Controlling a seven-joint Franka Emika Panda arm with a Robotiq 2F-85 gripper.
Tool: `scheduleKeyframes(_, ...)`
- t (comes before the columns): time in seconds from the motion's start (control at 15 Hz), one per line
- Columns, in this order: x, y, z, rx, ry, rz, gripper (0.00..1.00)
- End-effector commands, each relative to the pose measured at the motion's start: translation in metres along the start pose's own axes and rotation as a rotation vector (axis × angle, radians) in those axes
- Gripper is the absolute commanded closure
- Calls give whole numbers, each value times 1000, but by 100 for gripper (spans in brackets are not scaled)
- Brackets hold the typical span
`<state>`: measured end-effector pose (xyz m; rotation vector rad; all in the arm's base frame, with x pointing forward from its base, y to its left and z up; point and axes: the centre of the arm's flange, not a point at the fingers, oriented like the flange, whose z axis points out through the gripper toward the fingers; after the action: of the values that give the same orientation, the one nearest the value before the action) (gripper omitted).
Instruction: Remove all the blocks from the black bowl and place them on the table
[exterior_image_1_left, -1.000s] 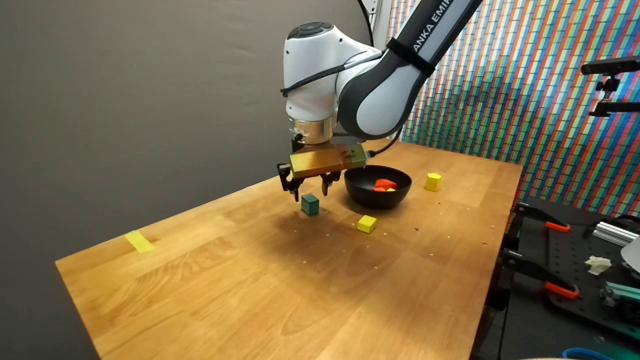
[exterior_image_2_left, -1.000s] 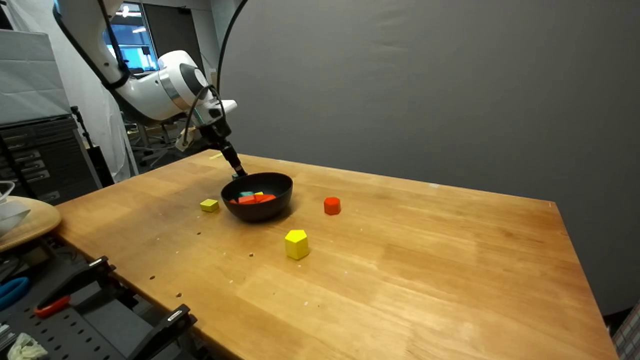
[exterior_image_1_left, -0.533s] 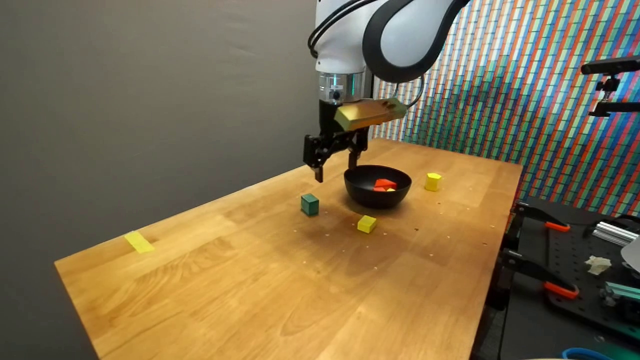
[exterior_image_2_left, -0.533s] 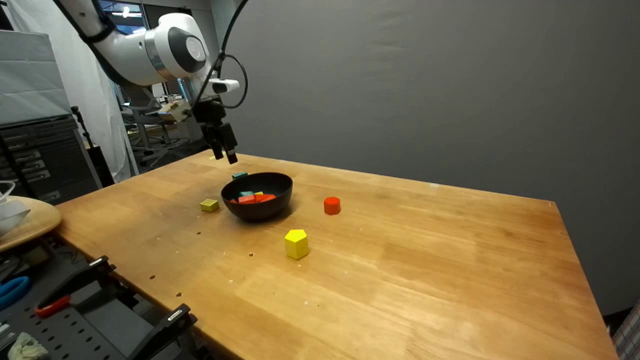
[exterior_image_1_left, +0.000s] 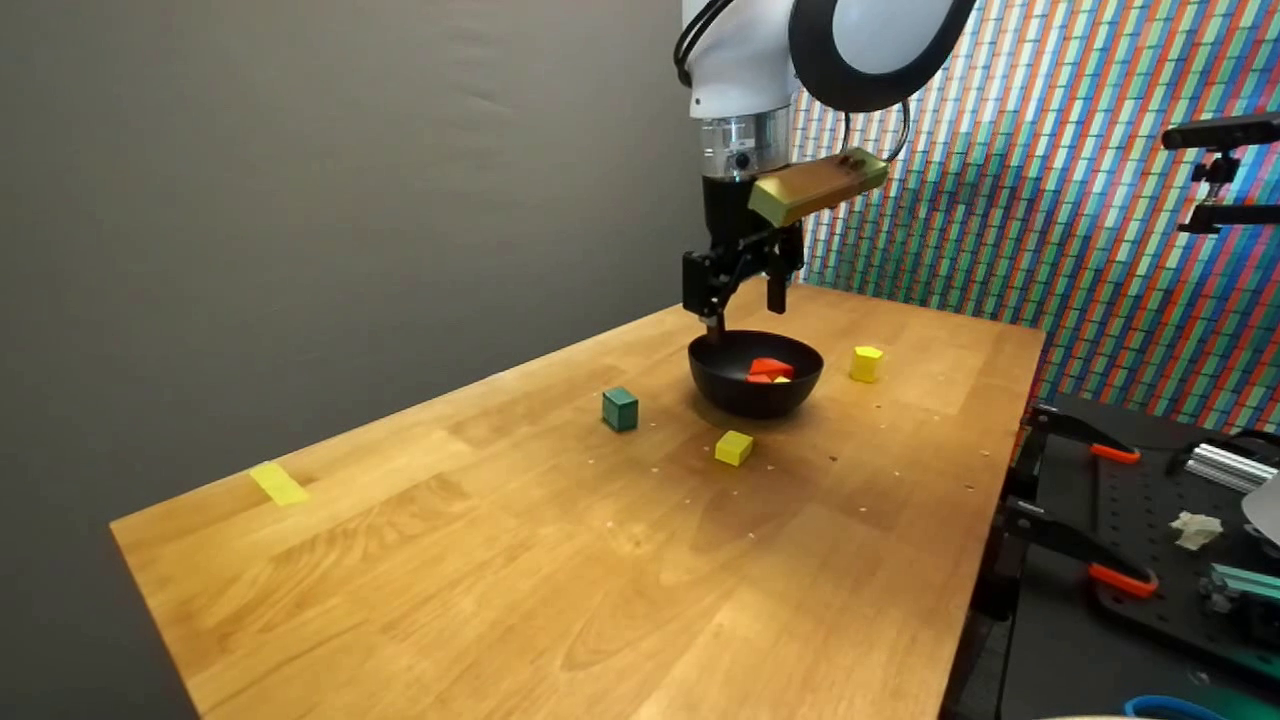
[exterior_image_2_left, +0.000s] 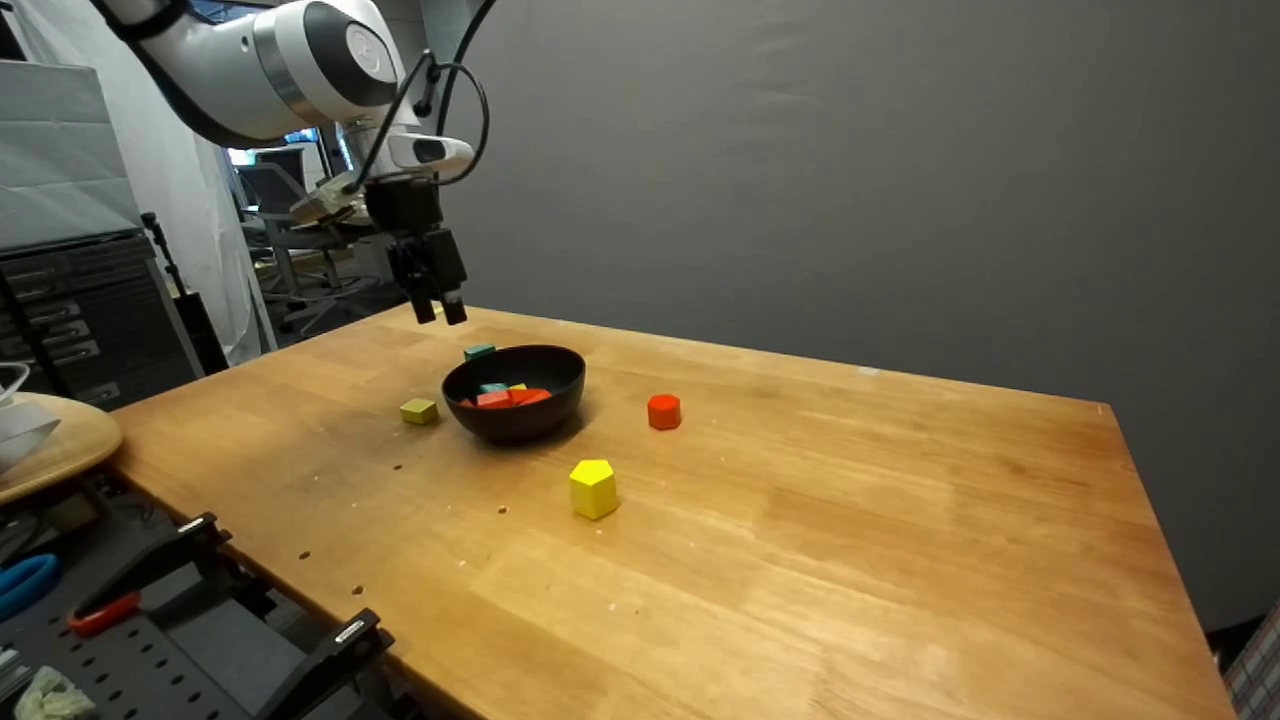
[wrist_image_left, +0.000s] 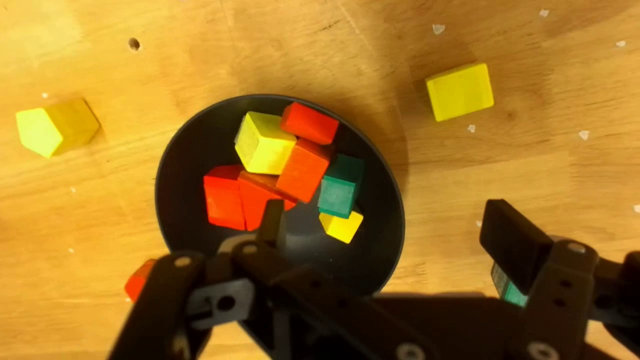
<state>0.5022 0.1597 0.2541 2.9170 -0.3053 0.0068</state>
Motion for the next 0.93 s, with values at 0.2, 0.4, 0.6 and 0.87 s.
scheduleKeyframes(0.2,34,38,40,139,22,-79,0)
scheduleKeyframes(0.4,42,53,63,212,-14,-56,0)
scheduleKeyframes(0.6,44,64,80,258,-38,-33,0)
scheduleKeyframes(0.87,42,74,89,290,-55,4,0)
